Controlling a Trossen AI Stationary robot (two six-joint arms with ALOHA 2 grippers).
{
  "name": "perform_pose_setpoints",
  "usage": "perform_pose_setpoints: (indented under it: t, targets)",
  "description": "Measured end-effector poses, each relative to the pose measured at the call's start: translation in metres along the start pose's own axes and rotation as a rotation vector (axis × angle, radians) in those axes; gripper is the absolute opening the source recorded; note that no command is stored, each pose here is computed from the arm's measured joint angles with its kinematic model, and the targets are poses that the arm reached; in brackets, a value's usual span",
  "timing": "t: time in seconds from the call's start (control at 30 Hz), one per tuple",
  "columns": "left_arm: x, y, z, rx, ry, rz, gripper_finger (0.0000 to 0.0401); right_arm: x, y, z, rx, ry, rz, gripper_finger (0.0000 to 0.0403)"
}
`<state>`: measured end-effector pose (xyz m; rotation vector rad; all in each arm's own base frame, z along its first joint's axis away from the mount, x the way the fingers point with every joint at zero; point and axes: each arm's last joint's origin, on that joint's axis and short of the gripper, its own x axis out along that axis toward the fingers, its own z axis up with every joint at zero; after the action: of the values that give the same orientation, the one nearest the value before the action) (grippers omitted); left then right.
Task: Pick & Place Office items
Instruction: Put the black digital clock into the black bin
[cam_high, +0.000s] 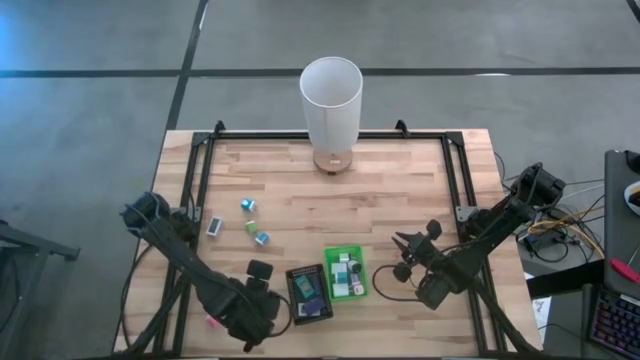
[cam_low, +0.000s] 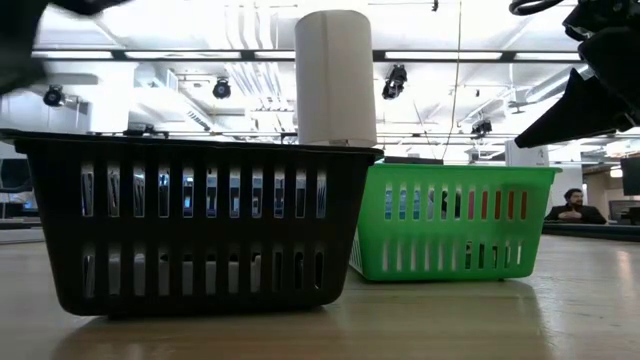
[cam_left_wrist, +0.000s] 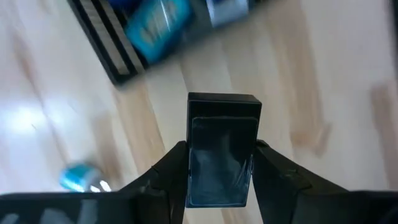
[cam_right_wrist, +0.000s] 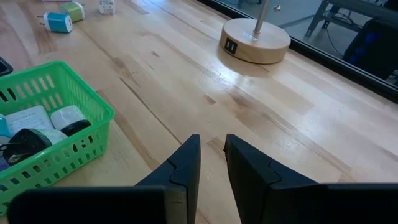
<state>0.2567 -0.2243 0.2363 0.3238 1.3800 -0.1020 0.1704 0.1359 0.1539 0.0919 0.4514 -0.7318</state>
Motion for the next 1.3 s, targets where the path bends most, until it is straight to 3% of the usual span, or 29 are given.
perform_pose_setpoints:
  t: [0.2, 0.43, 0.73, 1.0, 1.23, 1.3]
  targets:
    - [-0.018, 0.009, 0.026, -0.017, -0.203, 0.035, 0.0139, 0.000, 0.000, 0.000, 0.006, 0.003, 0.002, 0.0070]
    - [-0.014, 0.027, 0.050, -0.064, -0.348, -0.009, 0.0139, 0.000, 0.001, 0.000, 0.009, 0.003, 0.003, 0.0079]
    - [0.000, 0.050, 0.057, -0.112, -0.340, -0.015, 0.0139, 0.000, 0.001, 0.000, 0.005, 0.003, 0.003, 0.0086]
    - [0.042, 0.052, 0.052, -0.130, -0.375, -0.139, 0.0139, 0.000, 0.001, 0.000, 0.005, 0.003, 0.003, 0.0077]
    - [0.060, 0.054, 0.043, -0.194, -0.347, -0.150, 0.0140, 0.000, 0.001, 0.000, 0.007, 0.003, 0.003, 0.0078]
    - [0.061, 0.054, 0.042, -0.213, -0.343, -0.153, 0.0168, 0.000, 0.001, 0.000, 0.008, 0.003, 0.003, 0.0081]
